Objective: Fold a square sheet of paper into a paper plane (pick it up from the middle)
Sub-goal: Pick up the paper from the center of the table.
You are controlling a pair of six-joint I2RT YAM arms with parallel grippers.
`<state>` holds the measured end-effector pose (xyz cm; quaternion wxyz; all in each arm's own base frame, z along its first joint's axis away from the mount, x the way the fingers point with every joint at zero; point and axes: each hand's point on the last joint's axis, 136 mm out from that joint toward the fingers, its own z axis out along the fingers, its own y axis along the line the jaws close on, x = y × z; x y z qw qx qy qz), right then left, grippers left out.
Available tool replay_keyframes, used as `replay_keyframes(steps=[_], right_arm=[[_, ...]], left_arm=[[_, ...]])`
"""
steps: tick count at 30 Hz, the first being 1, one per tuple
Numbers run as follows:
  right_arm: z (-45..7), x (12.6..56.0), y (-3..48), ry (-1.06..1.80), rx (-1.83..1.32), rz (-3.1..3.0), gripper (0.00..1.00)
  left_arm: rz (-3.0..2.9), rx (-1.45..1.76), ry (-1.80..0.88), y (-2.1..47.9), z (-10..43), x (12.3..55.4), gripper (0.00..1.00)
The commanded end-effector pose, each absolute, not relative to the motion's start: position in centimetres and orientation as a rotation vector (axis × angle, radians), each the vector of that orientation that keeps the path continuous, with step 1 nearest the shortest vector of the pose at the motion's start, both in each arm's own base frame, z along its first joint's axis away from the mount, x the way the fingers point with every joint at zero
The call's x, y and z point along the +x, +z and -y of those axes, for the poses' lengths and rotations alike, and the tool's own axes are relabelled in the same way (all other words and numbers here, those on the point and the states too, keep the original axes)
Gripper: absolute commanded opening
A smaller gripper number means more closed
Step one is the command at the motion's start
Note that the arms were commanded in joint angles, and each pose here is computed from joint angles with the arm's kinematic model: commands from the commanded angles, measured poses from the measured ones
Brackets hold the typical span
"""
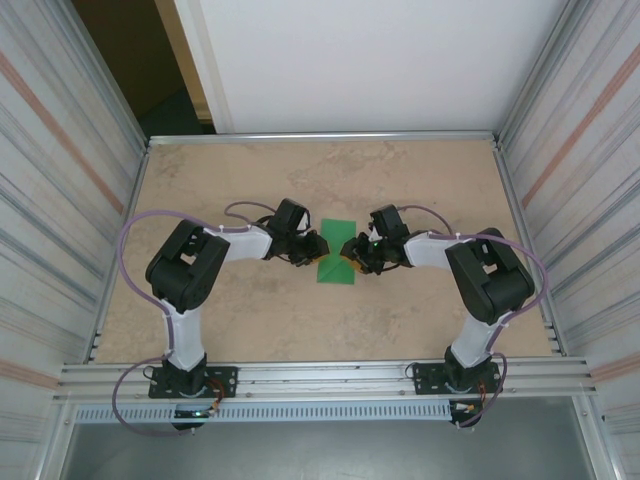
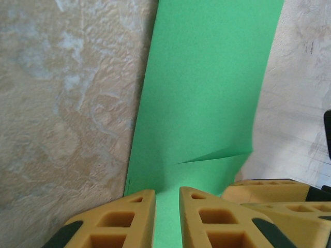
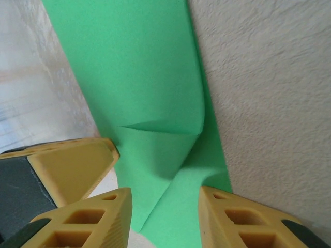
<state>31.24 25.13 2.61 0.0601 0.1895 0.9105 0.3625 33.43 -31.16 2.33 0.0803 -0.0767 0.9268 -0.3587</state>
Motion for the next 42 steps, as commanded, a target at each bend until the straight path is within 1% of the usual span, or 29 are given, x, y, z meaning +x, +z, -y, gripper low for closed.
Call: replay_keyframes(steps=[1, 7, 15, 19, 26, 37, 42], right_arm=[[-25.8, 31.3, 2.3, 1.114, 0.591, -2.766, 0.36], [-25.9, 31.3, 1.9, 1.125, 0.605, -2.764, 0.32], [-25.0, 32.1, 3.6, 1.115, 0.575, -2.703, 0.29], [-25.0, 32.1, 3.2, 1.112, 0.591, -2.710, 0.26], [-24.8, 32.3, 2.6, 1.107, 0.621, -2.713, 0.26], [-23.7, 32.0, 1.0, 1.066, 0.733, -2.732, 0.29], [-24.3, 32.5, 1.5, 1.123, 0.704, -2.702, 0.24]], left_arm=[[-2.852, -0.313, -0.977, -0.1, 29.4, 32.3, 0.21], [-2.856, -0.321, -0.975, -0.2, 29.3, 32.2, 0.21], [-2.858, -0.319, -0.976, -0.2, 29.2, 32.1, 0.21], [-2.857, -0.317, -0.980, -0.2, 29.3, 32.1, 0.20], [-2.857, -0.317, -0.982, -0.2, 29.2, 32.1, 0.20], [-2.855, -0.323, -0.987, -0.1, 29.3, 32.1, 0.20], [-2.855, -0.322, -0.988, -0.1, 29.3, 32.1, 0.20]])
